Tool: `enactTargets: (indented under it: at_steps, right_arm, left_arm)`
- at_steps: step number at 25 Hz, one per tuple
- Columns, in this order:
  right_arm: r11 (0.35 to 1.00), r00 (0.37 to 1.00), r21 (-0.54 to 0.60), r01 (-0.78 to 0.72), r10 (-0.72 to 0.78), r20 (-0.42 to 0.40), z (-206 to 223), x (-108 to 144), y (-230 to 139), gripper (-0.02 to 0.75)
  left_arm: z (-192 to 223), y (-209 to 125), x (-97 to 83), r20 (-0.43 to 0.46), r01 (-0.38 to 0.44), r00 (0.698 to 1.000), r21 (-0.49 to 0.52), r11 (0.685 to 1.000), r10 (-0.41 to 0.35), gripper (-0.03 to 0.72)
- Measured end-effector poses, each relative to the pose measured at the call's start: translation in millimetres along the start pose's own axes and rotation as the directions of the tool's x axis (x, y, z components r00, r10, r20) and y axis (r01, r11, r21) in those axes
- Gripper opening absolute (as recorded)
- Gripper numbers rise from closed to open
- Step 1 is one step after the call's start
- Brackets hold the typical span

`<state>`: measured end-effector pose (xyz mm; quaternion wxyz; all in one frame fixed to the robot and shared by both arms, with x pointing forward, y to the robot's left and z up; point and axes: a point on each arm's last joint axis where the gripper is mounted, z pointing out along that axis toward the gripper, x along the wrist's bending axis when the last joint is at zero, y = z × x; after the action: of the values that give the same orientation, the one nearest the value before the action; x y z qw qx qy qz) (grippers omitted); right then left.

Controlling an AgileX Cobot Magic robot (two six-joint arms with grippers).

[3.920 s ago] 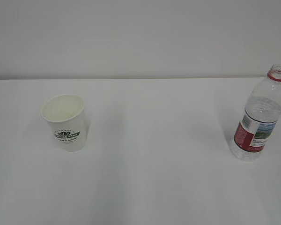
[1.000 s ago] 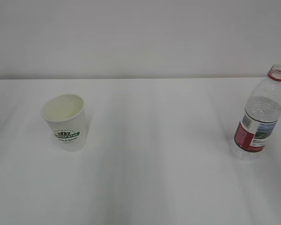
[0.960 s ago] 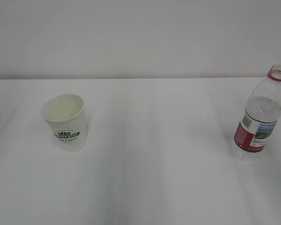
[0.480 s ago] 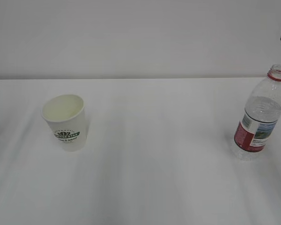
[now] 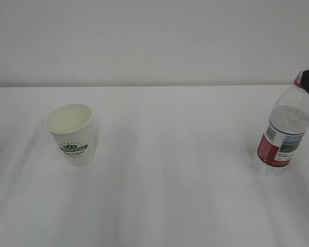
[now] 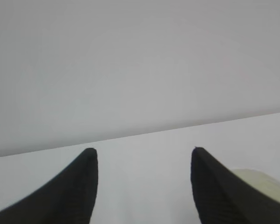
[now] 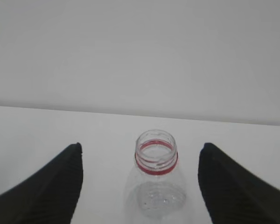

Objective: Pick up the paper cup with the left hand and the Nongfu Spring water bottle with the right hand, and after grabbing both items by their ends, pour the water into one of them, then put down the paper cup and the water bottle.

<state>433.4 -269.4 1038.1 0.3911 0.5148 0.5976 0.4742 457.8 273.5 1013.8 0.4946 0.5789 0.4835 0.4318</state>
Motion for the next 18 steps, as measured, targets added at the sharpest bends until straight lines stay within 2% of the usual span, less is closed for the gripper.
enactTargets:
  at_steps: [13, 18]
  right_arm:
    - [0.997, 1.0, 0.075, -0.006, 0.006, -0.005, -5.7, 0.4, -34.8, 0.581]
    - [0.997, 1.0, 0.075, -0.016, 0.018, -0.023, -5.9, 1.8, -57.0, 0.581]
  left_arm:
    - [-5.5, -33.0, -6.8, 0.058, 0.034, 0.998, 0.064, 0.997, -0.038, 0.461]
    - [-0.6, -35.4, -8.0, 0.071, 0.068, 0.995, 0.044, 0.997, -0.071, 0.461]
